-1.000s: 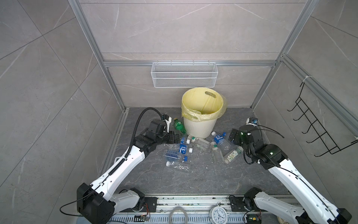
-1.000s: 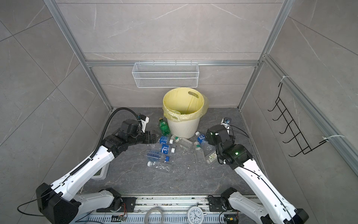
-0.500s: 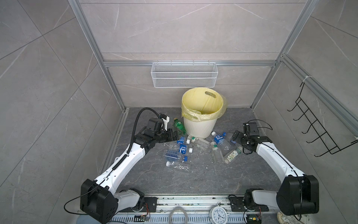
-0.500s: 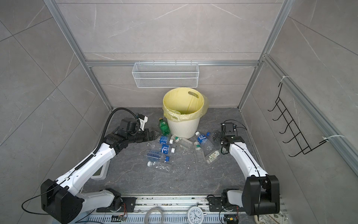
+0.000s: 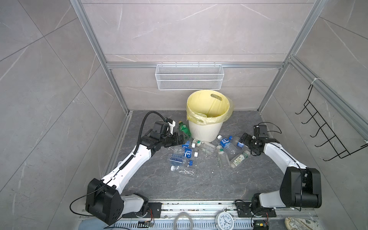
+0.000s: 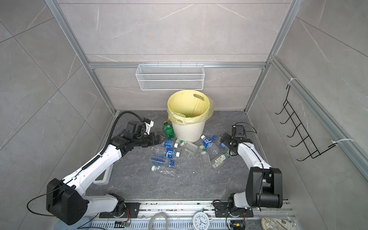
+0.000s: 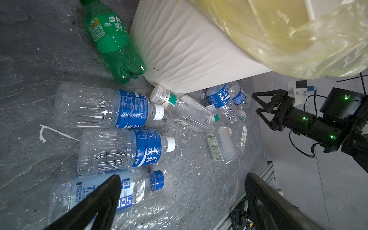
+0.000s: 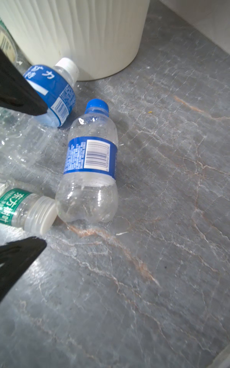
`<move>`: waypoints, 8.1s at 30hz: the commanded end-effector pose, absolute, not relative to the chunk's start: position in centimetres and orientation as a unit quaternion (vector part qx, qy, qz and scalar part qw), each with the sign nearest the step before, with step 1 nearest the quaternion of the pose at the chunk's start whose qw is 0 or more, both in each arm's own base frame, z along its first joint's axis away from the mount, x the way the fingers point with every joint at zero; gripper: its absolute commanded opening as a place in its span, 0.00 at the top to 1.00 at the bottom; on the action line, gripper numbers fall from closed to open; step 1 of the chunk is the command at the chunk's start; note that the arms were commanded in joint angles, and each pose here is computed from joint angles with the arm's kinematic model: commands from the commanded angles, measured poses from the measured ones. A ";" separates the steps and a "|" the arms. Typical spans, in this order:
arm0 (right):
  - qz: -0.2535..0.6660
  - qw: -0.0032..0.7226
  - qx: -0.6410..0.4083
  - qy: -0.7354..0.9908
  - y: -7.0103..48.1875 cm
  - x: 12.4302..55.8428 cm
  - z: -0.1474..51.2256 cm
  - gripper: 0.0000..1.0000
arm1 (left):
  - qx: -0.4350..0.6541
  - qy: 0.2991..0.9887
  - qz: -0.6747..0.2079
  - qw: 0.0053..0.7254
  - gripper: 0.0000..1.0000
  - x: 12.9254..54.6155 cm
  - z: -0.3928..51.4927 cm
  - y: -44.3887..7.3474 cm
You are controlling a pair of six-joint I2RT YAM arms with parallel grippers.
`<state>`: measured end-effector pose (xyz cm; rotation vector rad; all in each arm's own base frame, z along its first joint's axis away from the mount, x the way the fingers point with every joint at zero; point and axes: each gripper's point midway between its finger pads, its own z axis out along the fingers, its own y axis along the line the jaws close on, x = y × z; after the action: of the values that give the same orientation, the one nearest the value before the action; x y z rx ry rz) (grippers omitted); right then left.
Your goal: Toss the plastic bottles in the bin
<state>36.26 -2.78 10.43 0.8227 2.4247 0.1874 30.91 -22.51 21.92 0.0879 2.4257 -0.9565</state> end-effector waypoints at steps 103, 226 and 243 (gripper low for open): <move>0.092 0.226 0.712 0.658 -3.7 41.7 2.5 0.45 | -0.018 0.891 -0.359 0.278 0.00 32.8 23.8 -20.1; 0.327 0.429 -0.054 0.840 39.7 38.2 35.9 0.46 | 0.115 0.763 -0.480 0.417 0.85 29.6 32.9 -22.2; 0.302 0.437 -0.065 0.845 38.4 38.2 36.9 0.01 | 0.114 0.776 -0.465 0.410 0.88 30.0 32.4 -22.1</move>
<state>38.03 38.65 36.17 -0.1476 2.1087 0.7688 30.05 -22.14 30.10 0.2409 2.0233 -1.1911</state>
